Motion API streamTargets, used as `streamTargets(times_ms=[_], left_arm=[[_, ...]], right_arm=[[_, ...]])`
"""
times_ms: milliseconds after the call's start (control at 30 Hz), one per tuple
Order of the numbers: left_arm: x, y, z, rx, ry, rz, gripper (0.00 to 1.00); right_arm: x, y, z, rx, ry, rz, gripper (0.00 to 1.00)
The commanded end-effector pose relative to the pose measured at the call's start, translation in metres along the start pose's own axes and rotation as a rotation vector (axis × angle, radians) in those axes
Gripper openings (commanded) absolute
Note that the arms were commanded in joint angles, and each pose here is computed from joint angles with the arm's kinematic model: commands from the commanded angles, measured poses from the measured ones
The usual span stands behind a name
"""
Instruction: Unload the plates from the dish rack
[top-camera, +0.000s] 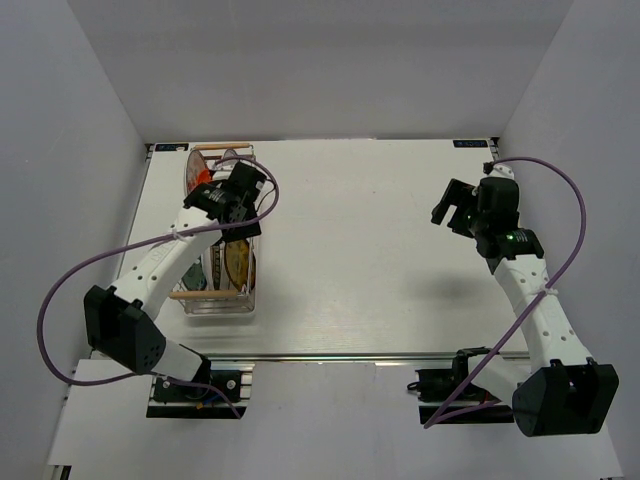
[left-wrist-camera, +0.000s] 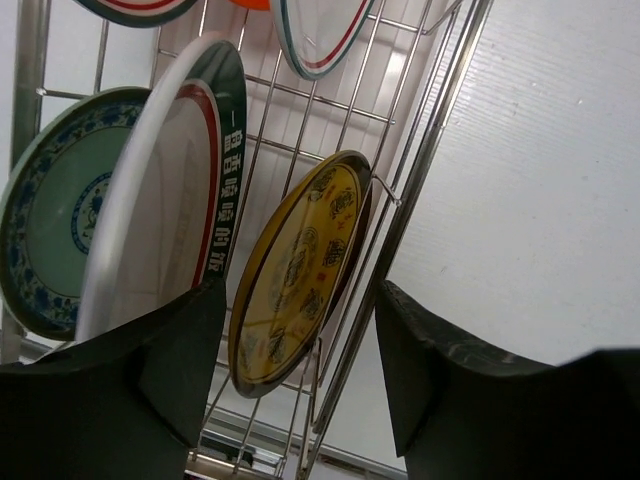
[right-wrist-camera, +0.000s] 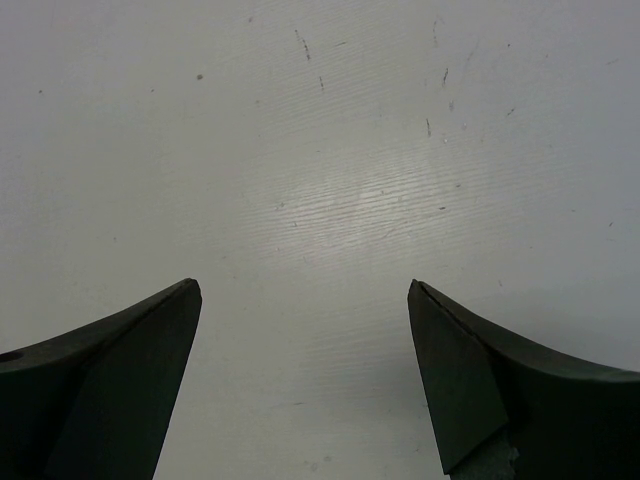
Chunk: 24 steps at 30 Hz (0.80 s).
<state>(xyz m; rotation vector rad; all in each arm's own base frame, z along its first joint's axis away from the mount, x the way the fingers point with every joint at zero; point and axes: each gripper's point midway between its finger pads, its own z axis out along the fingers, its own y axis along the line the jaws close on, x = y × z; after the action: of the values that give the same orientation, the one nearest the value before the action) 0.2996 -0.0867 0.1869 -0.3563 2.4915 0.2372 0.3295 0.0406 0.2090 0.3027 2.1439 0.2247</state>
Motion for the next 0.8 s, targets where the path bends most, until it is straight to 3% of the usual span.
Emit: streamTargets(times_ms=[0, 567, 767], left_arm=[[0.003, 0.003, 0.005, -0.031, -0.001, -0.018, 0.7], [0.023, 0.025, 0.019, -0.125, 0.007, -0.045, 0.62], [0.023, 0.015, 0.023, -0.059, -0.007, -0.043, 0.49]], right_arm=[[-0.012, 0.005, -0.003, -0.014, -0.023, -0.009, 0.89], [-0.006, 0.004, 0.003, -0.014, 0.009, -0.008, 0.89], [-0.004, 0.006, 0.004, -0.017, 0.022, -0.012, 0.89]])
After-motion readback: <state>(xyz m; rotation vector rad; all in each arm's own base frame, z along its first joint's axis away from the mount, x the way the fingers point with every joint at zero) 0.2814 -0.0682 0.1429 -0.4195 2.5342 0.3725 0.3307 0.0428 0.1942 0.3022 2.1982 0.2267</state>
